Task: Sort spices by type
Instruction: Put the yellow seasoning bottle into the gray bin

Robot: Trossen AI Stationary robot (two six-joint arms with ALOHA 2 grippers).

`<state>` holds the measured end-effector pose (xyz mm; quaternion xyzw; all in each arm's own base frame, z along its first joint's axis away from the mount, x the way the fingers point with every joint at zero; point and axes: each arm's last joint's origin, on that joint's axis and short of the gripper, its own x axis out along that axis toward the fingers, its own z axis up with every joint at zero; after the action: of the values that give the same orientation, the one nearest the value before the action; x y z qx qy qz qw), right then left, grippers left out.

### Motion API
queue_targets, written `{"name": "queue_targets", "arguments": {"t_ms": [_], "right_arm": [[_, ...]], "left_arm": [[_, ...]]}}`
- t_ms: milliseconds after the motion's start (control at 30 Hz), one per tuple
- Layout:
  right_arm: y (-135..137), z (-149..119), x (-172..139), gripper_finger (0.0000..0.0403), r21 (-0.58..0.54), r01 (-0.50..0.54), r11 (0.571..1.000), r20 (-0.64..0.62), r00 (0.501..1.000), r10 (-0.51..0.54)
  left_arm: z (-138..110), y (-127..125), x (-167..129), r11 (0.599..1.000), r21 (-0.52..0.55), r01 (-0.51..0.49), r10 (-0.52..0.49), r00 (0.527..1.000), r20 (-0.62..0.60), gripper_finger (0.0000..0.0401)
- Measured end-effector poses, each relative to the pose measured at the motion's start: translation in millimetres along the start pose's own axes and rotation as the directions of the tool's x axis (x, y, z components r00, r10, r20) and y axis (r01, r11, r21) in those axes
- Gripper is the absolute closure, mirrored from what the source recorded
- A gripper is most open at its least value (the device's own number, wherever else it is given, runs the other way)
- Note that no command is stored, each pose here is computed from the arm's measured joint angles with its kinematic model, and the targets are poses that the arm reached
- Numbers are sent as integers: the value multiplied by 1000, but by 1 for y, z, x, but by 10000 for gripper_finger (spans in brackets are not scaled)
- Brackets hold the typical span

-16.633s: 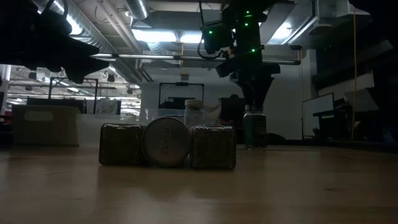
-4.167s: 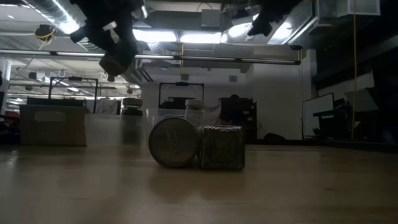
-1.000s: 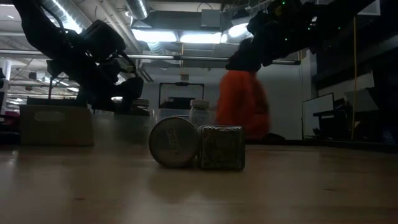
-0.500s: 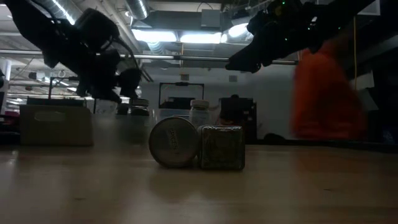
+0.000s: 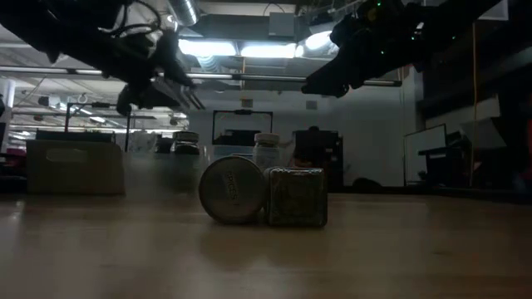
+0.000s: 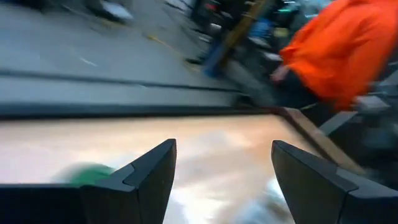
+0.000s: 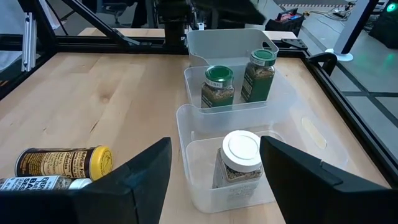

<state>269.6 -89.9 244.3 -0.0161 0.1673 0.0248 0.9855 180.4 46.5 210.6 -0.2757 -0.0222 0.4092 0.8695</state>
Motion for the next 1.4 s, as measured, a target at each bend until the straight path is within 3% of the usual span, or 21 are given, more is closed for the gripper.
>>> {"name": "queue_targets", "arguments": {"t_ms": [200,433,600,733,1000,1233,1400], "right_arm": [[0,-2,0,157,6,-3,1000,-15,1000,3],[1,-7,0,157,29,-12,1000,-68,998,14],[2,-10,0,157,40,-16,999,-95,995,20],[2,-10,-1,157,41,-17,999,-97,995,21],[2,-10,0,157,41,-17,999,-96,995,21],[2,-10,0,157,41,-17,999,-96,995,21],[2,-10,0,157,41,-17,999,-95,995,21]], "left_arm": [[-9,-22,-12,942,-245,231,-268,955,-131,153],[-13,-66,-24,886,-365,285,-385,891,-239,152],[-16,-100,-23,921,-355,162,-308,862,-404,152],[-22,-124,-21,945,-326,3,-199,797,-570,152],[-59,-154,-6,925,-261,-276,-60,573,-817,152],[-98,-159,10,901,-199,-386,-12,435,-900,152],[-113,-158,16,898,-184,-401,-9,399,-917,152]]}}
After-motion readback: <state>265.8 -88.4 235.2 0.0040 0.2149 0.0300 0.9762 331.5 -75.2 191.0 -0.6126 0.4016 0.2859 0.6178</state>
